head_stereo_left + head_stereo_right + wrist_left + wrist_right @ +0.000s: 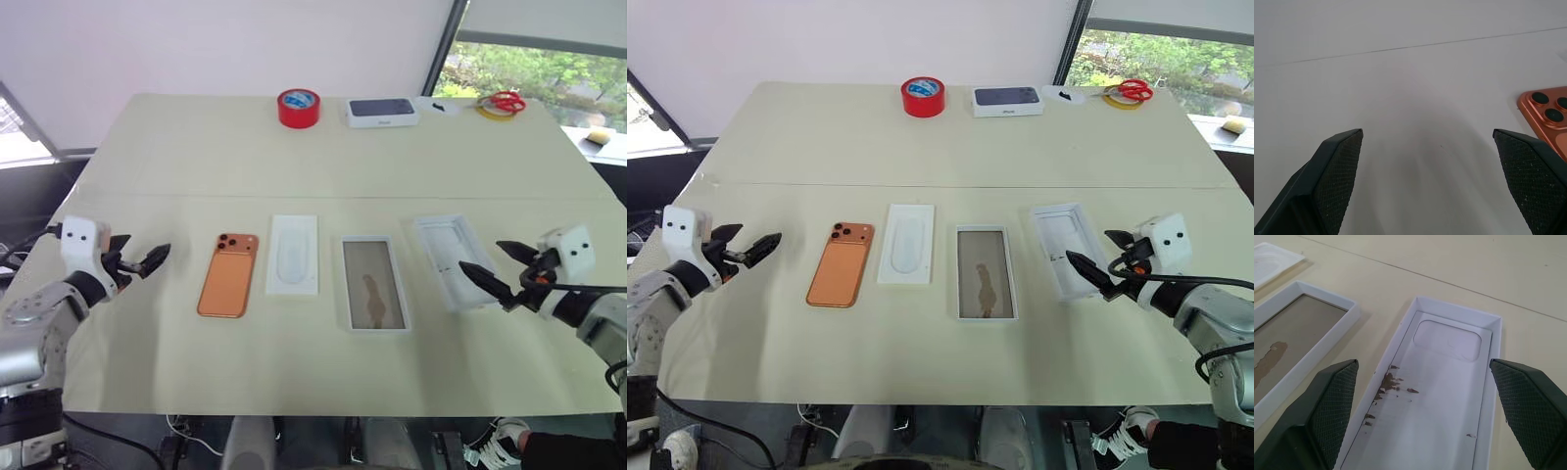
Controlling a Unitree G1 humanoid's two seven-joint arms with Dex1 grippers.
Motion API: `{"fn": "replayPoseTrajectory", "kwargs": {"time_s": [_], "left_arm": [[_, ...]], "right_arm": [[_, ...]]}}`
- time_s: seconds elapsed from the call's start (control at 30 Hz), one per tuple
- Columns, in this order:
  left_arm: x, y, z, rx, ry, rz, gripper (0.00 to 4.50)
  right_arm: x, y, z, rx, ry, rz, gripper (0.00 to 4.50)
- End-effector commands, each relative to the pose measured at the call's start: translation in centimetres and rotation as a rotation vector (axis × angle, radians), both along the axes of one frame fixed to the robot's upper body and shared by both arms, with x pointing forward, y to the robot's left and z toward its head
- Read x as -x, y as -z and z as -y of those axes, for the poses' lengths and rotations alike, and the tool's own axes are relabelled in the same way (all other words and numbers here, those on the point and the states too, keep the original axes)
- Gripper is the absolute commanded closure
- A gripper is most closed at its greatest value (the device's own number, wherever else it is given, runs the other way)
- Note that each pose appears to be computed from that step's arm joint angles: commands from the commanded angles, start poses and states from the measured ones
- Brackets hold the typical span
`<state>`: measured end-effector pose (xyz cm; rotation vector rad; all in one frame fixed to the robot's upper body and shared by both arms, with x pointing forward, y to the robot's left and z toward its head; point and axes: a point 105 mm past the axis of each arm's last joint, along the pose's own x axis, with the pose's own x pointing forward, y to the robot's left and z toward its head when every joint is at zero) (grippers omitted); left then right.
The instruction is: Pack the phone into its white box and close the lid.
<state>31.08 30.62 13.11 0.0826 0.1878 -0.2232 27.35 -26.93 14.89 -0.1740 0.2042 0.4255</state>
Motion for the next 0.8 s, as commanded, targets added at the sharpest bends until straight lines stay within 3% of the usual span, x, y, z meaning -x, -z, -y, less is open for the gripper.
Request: {"fn": "replayPoseTrajectory", "kwargs": {"time_s": [0.03,0.27,0.4,0.67,0.8], "left_arm": [[0.2,-1.3,-0.1,-0.007,0.002,0.047,0.03],[0.4,-1.2,0.9,0.001,0.019,0.048,0.03],[0.3,-1.9,3.4,0.021,0.096,0.063,0.03],[1.8,-2.3,15.3,0.18,0.514,-0.022,0.03],[1.3,-2.2,18.2,0.222,0.492,-0.089,0.03]], "right_arm": [[0.0,-1.2,-0.4,0.007,-0.021,0.044,0.01],[0.0,-1.6,-0.9,0.01,-0.049,0.047,0.01],[-0.2,-1.9,-1.9,0.019,-0.088,0.058,0.01],[-1.0,-3.7,-7.1,0.005,-0.239,0.131,0.01],[-1.1,-3.8,-8.2,0.001,-0.278,0.135,0.01]]}}
